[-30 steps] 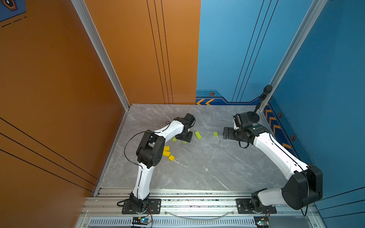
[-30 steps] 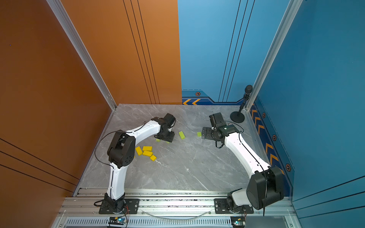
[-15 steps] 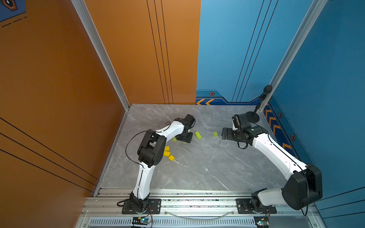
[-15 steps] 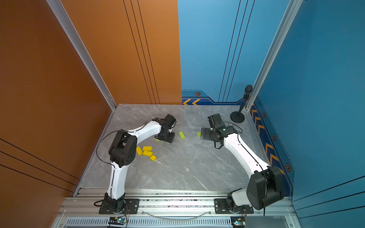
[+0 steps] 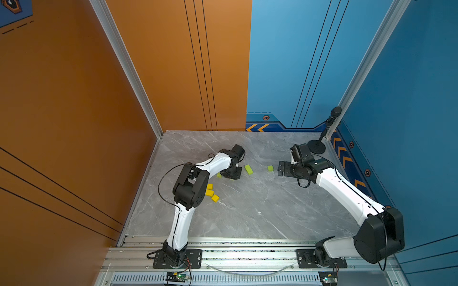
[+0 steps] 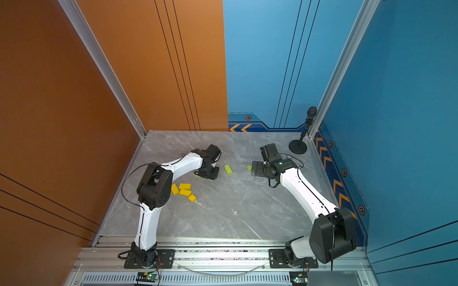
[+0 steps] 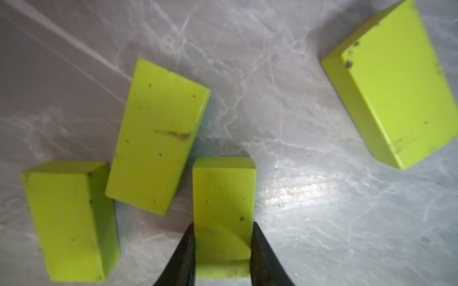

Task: Assemble the letter v with building blocks
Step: Move the building block to the center of the board.

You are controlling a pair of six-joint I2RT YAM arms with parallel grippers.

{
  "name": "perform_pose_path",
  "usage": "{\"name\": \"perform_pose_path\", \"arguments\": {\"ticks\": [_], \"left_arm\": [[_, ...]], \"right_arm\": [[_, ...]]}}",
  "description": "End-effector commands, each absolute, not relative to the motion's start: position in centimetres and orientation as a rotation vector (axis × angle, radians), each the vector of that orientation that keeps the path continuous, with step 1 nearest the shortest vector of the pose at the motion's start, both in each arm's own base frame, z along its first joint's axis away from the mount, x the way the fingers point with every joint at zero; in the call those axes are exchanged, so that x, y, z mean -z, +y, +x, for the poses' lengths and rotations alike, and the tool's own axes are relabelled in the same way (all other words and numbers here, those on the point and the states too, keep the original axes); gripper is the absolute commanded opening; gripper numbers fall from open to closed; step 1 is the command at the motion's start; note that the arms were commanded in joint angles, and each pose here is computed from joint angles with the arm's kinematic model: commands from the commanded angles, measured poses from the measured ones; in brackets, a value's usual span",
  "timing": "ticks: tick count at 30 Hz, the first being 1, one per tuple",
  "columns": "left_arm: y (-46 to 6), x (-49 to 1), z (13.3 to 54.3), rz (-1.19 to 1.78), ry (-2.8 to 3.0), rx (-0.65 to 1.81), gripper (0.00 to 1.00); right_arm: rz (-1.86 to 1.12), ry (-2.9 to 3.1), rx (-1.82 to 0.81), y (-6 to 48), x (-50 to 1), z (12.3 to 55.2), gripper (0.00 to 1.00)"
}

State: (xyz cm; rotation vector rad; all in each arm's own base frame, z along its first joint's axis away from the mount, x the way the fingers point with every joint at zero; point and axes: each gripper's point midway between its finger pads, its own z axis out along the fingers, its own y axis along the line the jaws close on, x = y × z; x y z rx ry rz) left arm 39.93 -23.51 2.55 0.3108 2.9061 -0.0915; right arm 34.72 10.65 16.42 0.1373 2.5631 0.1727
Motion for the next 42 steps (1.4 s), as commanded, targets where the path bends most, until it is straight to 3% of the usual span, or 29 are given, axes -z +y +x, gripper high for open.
{"name": "perform_pose_path", "arguments": {"ticks": [1, 13, 22, 28, 34, 37, 42], "left_arm": [[-25.1, -4.1, 37.9, 0.189, 2.937, 0.199, 0.34], [-31.2, -6.1, 34.9, -0.310, 2.932, 0.374, 0.38], [-34.6, -8.0, 36.5, -0.539, 2.795, 0.499, 0.38], [-28.3, -11.8, 37.9, -0.641, 2.650, 0.548, 0.54], [-20.8, -16.0, 38.3, -0.686, 2.521, 0.723, 0.75], [-18.2, -17.5, 37.4, -0.662, 2.479, 0.753, 0.97], [-14.9, -18.7, 35.9, -0.670, 2.438, 0.789, 0.98]], "right_arm": [[0.152, 2.535, -0.178, 10.7, -16.9, 34.5, 1.00], [0.153, 2.525, -0.176, 10.6, -16.8, 34.0, 1.00], [0.156, 2.530, -0.161, 9.7, -16.5, 33.1, 1.00], [0.112, 2.565, -0.157, 11.1, -14.9, 32.9, 1.00], [-0.103, 2.635, -0.111, 17.5, -11.8, 33.6, 0.98], [-0.245, 2.686, -0.051, 21.6, -9.4, 33.7, 0.93], [-0.389, 2.693, 0.003, 27.1, -7.3, 33.6, 0.88]]}}
